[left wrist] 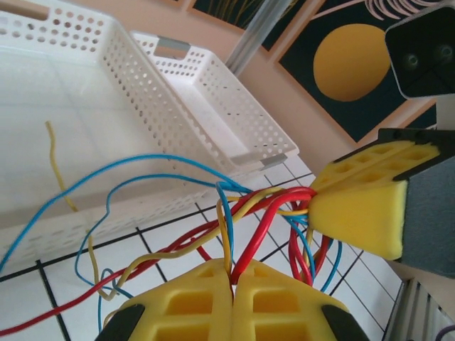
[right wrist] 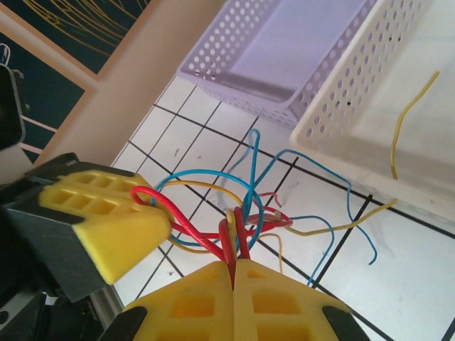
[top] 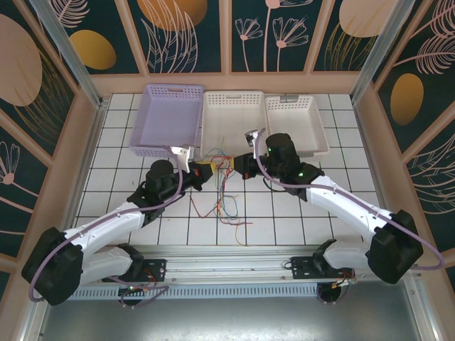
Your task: Untangle the cables
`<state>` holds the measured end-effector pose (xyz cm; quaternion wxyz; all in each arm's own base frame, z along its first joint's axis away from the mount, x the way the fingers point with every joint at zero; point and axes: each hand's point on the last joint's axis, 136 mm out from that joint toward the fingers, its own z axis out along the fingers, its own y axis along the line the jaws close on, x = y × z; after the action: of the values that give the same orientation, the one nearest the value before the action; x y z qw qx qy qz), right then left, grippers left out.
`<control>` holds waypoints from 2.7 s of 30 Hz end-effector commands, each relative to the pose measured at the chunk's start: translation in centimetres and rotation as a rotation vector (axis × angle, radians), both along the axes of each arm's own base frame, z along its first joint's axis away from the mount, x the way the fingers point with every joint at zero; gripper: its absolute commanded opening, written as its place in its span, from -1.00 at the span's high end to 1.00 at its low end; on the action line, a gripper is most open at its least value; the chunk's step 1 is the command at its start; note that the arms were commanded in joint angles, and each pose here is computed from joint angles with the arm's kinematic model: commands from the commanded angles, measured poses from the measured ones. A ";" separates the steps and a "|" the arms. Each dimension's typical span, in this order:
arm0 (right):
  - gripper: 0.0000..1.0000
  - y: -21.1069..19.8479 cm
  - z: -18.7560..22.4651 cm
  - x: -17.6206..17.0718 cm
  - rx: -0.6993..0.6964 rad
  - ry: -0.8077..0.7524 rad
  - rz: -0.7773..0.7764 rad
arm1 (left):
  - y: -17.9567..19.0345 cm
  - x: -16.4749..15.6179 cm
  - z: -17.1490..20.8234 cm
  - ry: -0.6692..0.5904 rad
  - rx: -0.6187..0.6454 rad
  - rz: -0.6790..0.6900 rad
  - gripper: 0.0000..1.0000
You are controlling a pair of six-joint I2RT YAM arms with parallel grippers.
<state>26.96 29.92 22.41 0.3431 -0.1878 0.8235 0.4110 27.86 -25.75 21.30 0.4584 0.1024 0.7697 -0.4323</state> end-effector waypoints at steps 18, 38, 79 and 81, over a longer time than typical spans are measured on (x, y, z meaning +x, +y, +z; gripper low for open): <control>-0.05 -3.9 -4.3 2.4 -0.013 0.166 -0.185 | 3.4 -0.5 7.9 0.000 0.018 0.140 1.00; -0.31 1.3 -14.4 3.5 -0.007 0.452 -0.231 | 3.2 -3.9 6.7 0.050 -0.027 0.023 1.00; -0.21 2.8 -13.4 12.5 0.005 0.469 -0.400 | -5.8 -8.7 5.7 0.152 -0.053 -0.400 1.00; -0.20 2.6 -13.3 12.9 0.009 0.467 -0.413 | -6.6 -9.4 5.7 0.142 -0.038 -0.428 1.00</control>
<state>39.58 33.99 11.99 0.2454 0.0561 0.8784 0.4062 19.28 -30.89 24.48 0.2855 0.1867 0.7836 -0.5193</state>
